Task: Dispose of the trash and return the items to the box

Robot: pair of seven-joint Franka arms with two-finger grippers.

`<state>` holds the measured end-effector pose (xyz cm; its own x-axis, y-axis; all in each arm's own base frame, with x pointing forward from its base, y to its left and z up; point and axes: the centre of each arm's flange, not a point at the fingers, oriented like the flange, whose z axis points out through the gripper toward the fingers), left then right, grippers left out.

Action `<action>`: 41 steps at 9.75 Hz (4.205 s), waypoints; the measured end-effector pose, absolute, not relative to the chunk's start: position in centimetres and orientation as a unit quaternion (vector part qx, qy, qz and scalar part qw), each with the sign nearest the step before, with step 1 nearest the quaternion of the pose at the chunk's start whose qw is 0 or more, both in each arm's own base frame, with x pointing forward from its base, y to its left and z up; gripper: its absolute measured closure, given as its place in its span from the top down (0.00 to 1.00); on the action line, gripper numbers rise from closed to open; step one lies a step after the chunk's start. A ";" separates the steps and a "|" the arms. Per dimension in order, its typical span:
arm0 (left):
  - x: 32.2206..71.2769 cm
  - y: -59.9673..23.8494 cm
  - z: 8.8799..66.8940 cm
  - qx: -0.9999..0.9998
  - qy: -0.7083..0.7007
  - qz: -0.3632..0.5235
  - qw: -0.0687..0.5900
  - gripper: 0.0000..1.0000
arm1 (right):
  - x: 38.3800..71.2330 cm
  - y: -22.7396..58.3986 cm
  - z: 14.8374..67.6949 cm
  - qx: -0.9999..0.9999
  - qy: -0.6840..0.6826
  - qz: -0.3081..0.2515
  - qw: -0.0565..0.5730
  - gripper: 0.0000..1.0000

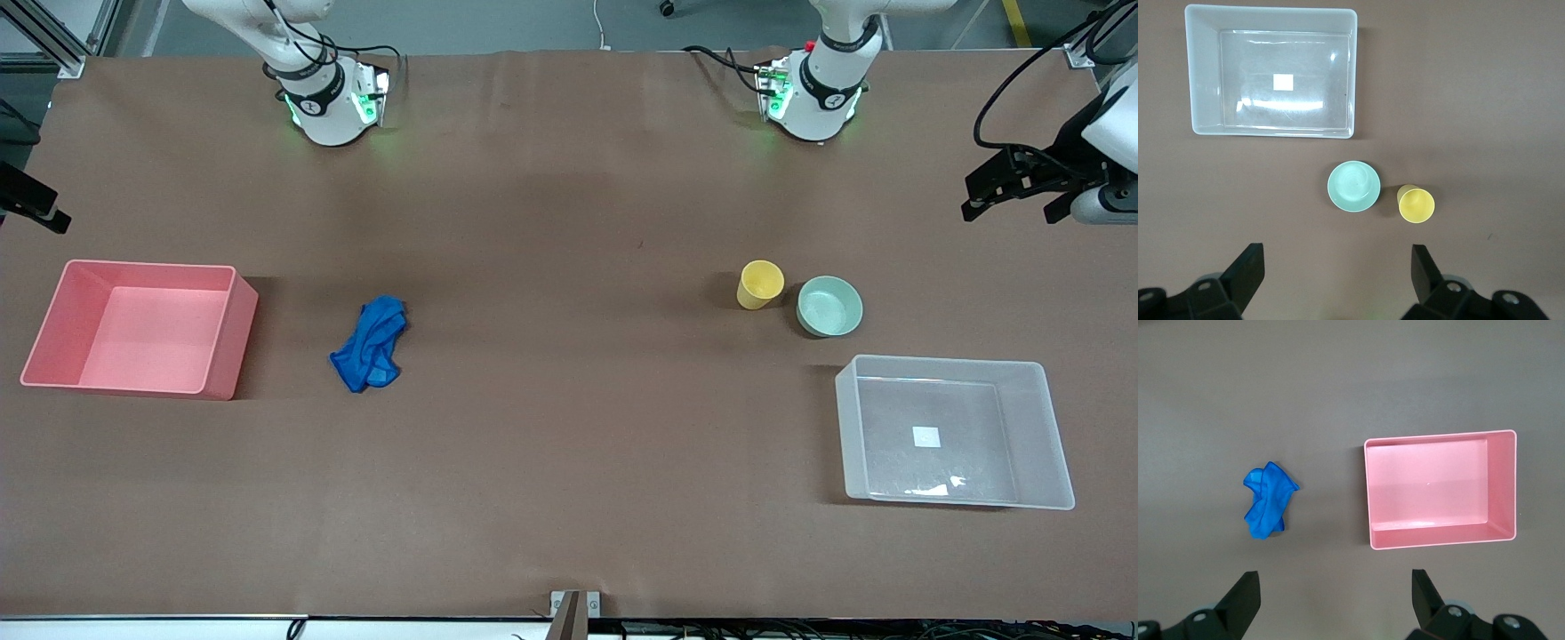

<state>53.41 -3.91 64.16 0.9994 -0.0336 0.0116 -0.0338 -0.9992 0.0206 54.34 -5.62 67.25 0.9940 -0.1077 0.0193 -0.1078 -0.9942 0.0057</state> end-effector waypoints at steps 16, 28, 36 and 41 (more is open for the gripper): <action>46.4 -0.4 20.9 1.000 -0.023 -0.006 -0.001 0.86 | 56.6 11.8 18.3 0.998 -0.039 -0.047 -0.025 0.98; 50.5 1.8 34.8 0.999 0.000 0.032 0.007 0.04 | 64.1 6.2 35.8 0.991 -0.052 -0.122 0.022 0.14; 68.1 9.1 29.3 0.998 -0.027 0.049 0.013 0.04 | 59.6 -21.0 30.3 0.988 0.090 -0.117 0.034 0.13; 68.7 9.0 21.7 0.999 -0.040 0.019 0.006 0.05 | 55.8 -19.4 22.5 0.989 0.091 -0.112 0.021 0.40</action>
